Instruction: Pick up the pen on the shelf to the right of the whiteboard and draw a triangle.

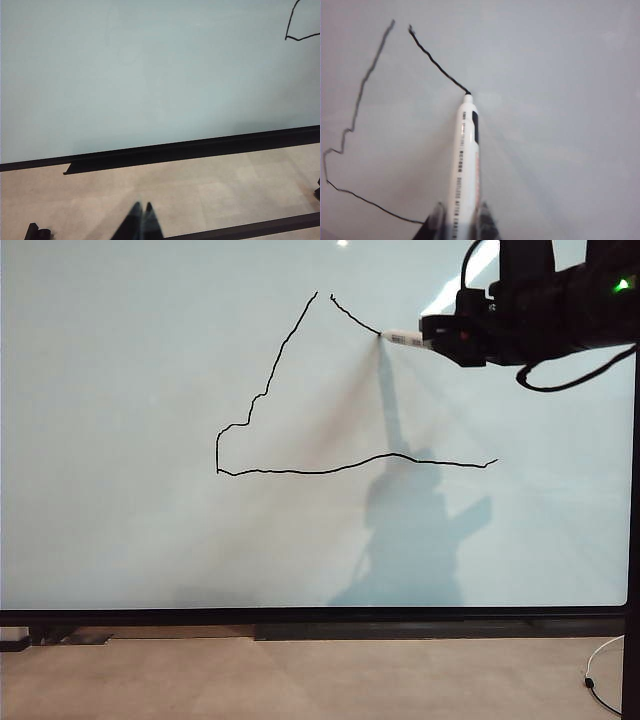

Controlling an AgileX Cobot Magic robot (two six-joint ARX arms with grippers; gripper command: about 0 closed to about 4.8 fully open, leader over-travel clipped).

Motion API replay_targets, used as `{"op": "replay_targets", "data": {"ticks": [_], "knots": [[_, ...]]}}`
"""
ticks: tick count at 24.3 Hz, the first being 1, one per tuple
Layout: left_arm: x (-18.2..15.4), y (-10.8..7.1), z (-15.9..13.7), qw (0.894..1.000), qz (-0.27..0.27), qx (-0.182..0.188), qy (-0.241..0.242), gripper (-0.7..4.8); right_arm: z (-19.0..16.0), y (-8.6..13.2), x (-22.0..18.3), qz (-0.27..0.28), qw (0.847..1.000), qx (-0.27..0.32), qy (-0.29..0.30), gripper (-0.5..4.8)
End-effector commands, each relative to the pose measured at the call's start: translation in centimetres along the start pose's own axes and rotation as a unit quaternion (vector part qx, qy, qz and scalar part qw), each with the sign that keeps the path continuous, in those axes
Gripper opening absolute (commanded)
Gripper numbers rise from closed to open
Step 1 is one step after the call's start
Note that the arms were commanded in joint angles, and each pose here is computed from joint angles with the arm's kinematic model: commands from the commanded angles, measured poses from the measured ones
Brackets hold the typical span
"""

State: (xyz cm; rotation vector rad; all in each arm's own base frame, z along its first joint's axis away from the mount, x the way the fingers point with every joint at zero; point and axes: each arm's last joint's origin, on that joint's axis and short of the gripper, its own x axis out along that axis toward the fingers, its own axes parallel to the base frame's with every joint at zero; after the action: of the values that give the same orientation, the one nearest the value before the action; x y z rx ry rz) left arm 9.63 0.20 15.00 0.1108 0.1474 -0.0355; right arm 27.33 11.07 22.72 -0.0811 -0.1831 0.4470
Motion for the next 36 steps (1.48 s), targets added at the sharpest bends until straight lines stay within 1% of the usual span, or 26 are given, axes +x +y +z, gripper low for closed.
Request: {"op": "replay_targets", "data": {"ticks": [1, 7, 15, 19, 36], "knots": [[0.0, 0.0, 0.2, 1.000, -0.001, 0.001, -0.007, -0.05, -0.4, -0.7, -0.4, -0.036, 0.999, -0.001, 0.006, -0.05], [0.0, 0.0, 0.2, 1.000, -0.001, 0.001, -0.007, -0.05, -1.4, -1.2, -1.1, -0.046, 0.999, 0.002, 0.013, -0.05], [0.0, 0.0, 0.2, 1.000, -0.001, 0.001, -0.007, -0.05, -3.7, -1.5, -0.8, -0.045, 0.998, 0.024, 0.036, -0.05], [0.0, 0.0, 0.2, 1.000, -0.001, 0.001, -0.007, -0.05, -3.9, -1.5, -1.2, -0.047, 0.998, 0.023, 0.034, -0.05], [0.0, 0.0, 0.2, 1.000, -0.001, 0.001, -0.007, -0.05, -5.4, -2.1, -3.0, -0.063, 0.996, 0.025, 0.057, -0.05]]}}
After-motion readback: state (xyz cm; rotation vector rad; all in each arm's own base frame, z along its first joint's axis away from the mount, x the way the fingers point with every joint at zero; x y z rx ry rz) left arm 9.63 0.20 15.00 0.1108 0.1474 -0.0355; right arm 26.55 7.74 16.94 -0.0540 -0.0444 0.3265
